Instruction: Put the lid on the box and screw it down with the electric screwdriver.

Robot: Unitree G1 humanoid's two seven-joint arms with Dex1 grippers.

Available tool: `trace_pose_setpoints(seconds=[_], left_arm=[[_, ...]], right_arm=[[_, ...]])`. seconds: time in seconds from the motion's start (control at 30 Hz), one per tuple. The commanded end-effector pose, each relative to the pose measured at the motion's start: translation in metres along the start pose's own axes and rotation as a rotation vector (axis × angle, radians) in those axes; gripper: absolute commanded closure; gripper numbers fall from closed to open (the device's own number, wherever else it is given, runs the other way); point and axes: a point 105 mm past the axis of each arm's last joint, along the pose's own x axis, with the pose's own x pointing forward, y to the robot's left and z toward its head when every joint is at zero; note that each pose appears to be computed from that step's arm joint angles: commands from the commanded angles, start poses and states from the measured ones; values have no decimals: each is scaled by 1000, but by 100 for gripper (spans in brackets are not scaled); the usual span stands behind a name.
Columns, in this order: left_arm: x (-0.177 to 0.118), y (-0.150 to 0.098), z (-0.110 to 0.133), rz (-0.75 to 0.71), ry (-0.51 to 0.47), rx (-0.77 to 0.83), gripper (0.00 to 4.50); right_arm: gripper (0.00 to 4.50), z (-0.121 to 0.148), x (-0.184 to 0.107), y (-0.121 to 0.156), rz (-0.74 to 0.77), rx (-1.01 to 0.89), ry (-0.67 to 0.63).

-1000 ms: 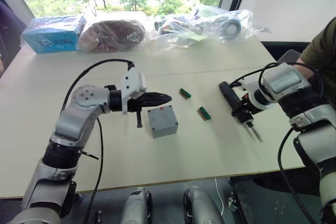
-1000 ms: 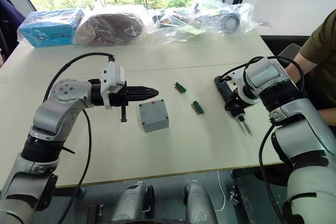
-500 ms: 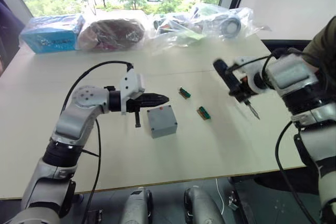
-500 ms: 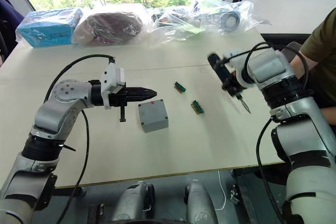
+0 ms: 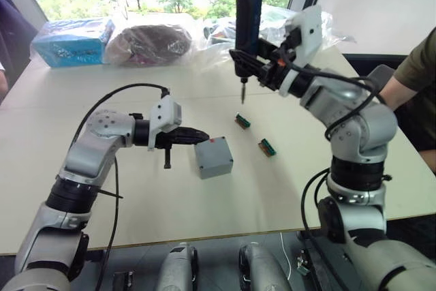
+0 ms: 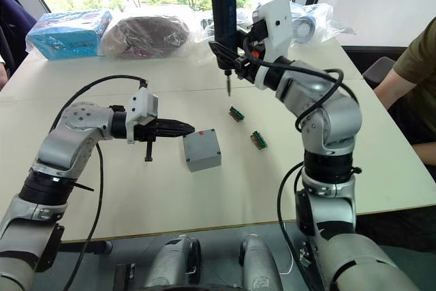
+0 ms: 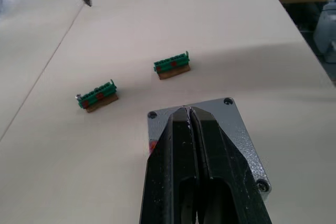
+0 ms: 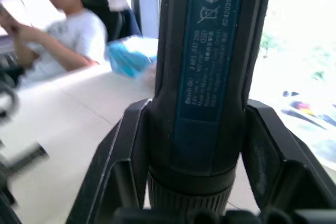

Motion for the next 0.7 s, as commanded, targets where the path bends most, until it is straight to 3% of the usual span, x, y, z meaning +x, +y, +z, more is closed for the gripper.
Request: trace_pose_setpoints(seconds=[0.03,0.37,0.7], left_arm=[[-1,-6,-8,-21,67,51,450],[11,-13,-43,-16,85,-24,450],[15,-6,-50,12,84,-43,450]], right_arm=[[262,15,-5,40,134,-65,-142],[262,-31,2,48,86,-92,-105],[262,-56,-2,43,30,-83,-84]])
